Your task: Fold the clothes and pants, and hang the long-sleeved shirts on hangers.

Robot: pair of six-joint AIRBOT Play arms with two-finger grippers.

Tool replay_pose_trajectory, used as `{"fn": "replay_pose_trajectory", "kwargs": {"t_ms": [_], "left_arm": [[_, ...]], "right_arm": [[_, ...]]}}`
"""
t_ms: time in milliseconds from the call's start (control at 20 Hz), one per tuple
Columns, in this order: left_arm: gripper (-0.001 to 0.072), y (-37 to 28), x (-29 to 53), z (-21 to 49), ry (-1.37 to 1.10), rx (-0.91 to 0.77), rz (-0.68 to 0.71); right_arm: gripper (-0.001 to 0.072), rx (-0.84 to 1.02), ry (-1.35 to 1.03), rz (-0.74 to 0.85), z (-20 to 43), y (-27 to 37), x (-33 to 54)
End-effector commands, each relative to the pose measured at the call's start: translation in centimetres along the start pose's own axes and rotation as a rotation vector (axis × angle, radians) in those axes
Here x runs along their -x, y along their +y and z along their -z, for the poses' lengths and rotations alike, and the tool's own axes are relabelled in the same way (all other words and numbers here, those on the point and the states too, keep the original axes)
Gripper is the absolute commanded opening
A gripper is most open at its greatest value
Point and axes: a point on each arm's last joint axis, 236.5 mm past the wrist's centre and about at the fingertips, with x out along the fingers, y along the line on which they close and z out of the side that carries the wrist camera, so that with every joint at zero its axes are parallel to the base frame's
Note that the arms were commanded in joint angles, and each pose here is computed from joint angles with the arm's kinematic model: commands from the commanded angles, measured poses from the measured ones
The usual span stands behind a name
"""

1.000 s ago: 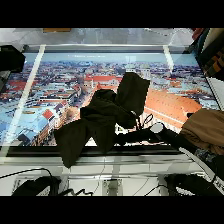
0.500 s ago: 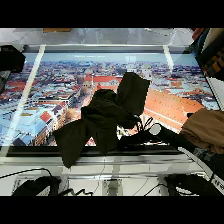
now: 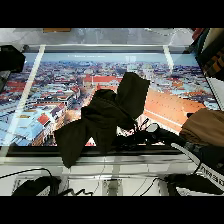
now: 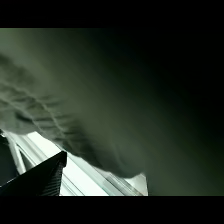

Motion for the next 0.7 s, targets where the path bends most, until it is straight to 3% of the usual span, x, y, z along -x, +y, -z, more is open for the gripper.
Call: {"fn": "replay_pose_trajectory", "kwargs": {"t_ms": [0,150,250,300,650], "left_arm": [[0.0705,0.0,0.0,0.0,0.0,-0.001,-0.001],[0.0705,0.0,0.0,0.0,0.0,0.0,0.0],[0.0705,0.0,0.0,0.0,0.0,0.0,0.0],[0.0705,0.0,0.0,0.0,0.0,0.0,0.0],[0.0705,0.0,0.0,0.0,0.0,0.0,0.0]], "right_arm": [[0.0544,0.023,-0.003,-0.092,-1.1,2.3,-0.4],[0.0536,0.102,-0.032,-0.112,-2.7,4.0,0.1],[0.0223,0.143,-0.039,-0.126,-3.4,5.2,0.4],[0.0149,0.165,-0.044,-0.124,-3.7,5.5,0.6],[0.0152,0.309,0.034,-0.03,-2.4,3.8,0.7]]}}
